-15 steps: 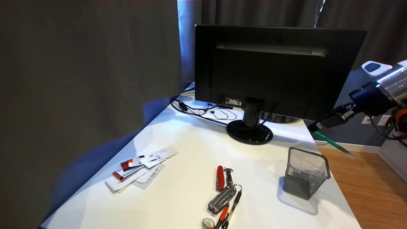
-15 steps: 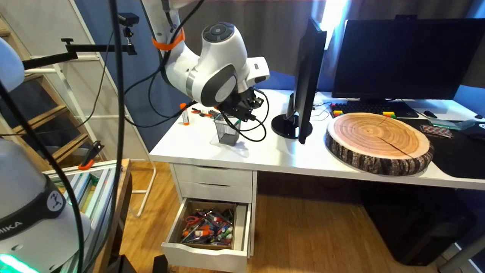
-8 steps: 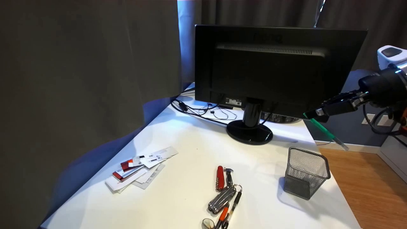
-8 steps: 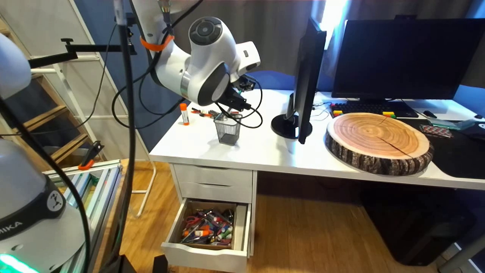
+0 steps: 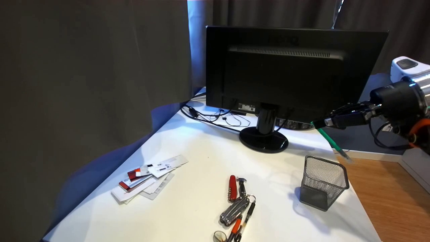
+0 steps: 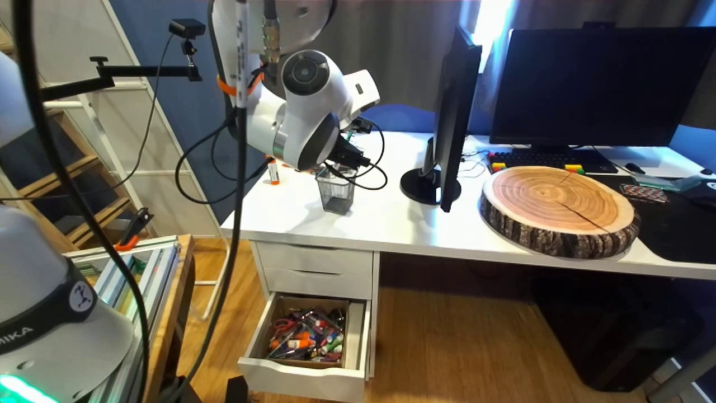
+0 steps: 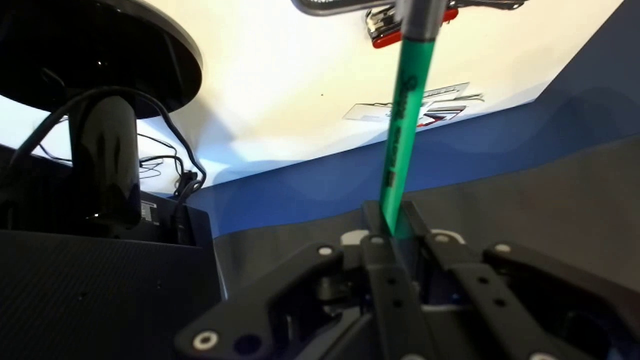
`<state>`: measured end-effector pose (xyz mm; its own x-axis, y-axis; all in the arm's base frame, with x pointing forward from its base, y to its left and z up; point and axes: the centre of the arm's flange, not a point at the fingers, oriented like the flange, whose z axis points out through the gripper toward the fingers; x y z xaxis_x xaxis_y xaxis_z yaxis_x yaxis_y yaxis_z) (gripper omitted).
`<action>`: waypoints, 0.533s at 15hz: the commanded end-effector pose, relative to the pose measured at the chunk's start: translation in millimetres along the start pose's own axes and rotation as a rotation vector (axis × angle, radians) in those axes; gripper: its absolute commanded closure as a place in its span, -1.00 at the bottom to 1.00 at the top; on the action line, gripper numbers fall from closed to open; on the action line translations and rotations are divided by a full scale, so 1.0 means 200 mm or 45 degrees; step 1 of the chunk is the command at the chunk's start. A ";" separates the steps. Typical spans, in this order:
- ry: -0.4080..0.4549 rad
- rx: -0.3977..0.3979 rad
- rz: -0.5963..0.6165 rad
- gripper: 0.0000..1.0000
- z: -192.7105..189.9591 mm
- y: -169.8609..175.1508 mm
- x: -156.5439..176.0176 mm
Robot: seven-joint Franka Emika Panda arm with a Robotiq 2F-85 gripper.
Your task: Take the pen out of the drawer and put it into the basket
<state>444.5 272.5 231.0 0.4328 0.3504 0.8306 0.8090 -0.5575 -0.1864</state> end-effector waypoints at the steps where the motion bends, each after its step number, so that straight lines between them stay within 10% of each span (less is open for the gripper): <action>1: 0.043 0.026 -0.023 0.94 0.14 0.03 -0.01; 8: 0.029 0.049 -0.043 0.94 0.27 0.05 -0.06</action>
<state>458.5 298.4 198.9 0.3993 0.3734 0.8373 0.8342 -0.5269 -0.1629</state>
